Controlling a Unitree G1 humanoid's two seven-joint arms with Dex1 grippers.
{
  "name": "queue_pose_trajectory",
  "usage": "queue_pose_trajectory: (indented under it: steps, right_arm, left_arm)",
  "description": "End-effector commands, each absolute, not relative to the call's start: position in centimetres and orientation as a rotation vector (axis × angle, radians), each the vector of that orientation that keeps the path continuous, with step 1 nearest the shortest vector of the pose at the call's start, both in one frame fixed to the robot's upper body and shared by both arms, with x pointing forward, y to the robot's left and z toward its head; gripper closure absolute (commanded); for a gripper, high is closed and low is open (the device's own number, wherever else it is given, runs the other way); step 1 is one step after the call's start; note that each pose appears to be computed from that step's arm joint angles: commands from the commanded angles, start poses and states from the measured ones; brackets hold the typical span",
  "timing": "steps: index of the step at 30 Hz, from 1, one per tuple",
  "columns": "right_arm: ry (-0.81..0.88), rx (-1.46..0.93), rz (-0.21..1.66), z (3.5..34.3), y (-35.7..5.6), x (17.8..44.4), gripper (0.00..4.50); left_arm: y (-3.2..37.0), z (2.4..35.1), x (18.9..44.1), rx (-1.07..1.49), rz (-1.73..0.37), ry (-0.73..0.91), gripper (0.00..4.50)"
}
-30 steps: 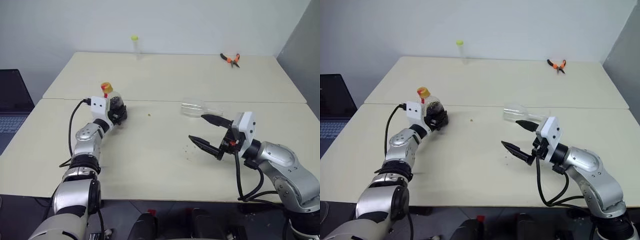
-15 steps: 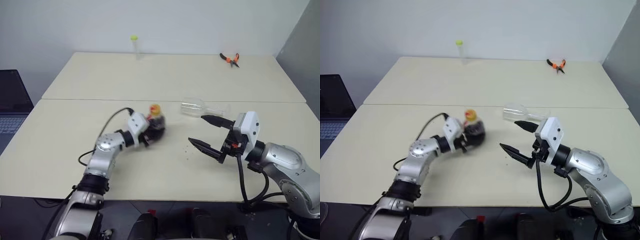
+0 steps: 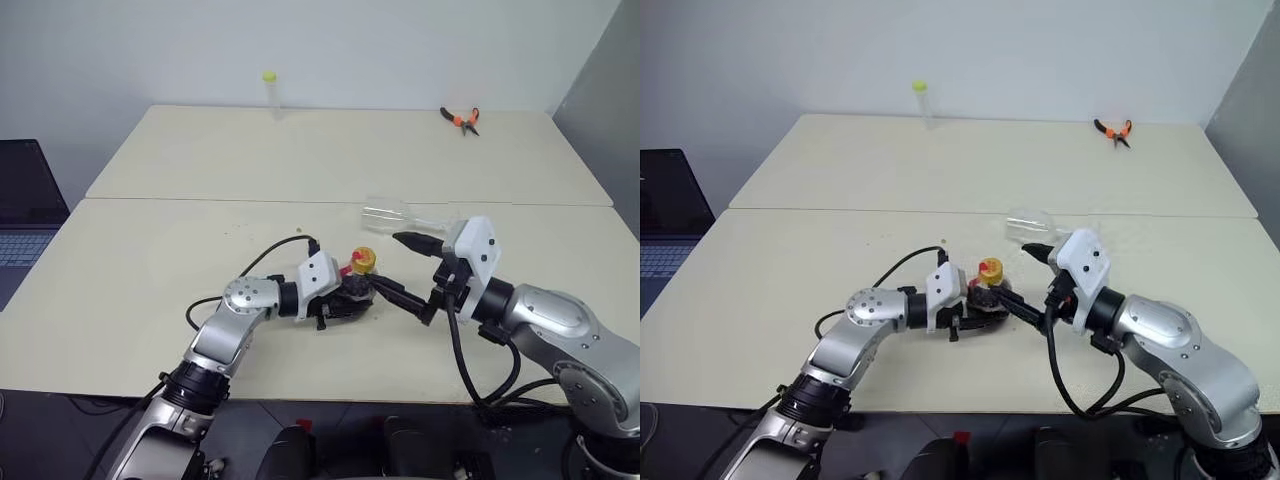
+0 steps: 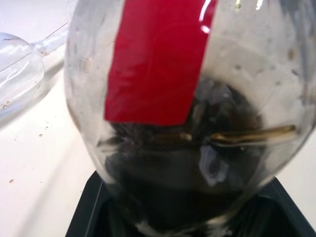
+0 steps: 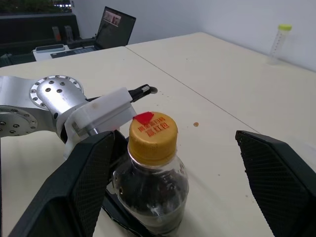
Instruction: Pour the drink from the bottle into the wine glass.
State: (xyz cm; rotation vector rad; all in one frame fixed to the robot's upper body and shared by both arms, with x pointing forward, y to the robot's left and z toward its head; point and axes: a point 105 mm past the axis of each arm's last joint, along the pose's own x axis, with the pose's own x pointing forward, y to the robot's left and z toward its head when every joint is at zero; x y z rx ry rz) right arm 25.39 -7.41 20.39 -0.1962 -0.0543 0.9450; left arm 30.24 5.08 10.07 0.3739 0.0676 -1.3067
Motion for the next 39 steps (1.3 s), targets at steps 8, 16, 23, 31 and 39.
queue_pose_trajectory:
  steps: [8,16,23,31,39]
  right_arm:
    - [-0.071,-0.221,0.992,20.9,-6.6,25.3,0.29]
    - [-0.063,-0.249,1.005,20.9,-6.3,25.7,1.25]
    - [-0.06,-0.277,1.014,21.0,-6.3,25.8,3.7]
    - [-0.053,-0.327,1.034,21.3,-7.2,26.5,4.5]
    - [-0.082,-0.14,1.138,23.1,-7.7,24.9,3.56]
  left_arm:
    - [4.4,10.1,29.7,0.391,-1.347,0.059,2.79]
    - [4.4,10.1,29.7,0.395,-1.345,0.06,2.79]
    - [4.4,10.2,29.7,0.392,-1.344,0.057,2.83]
    - [4.5,10.9,29.7,0.392,-1.352,0.048,2.85]
    - [4.8,10.9,29.7,0.391,-1.332,0.05,2.85]
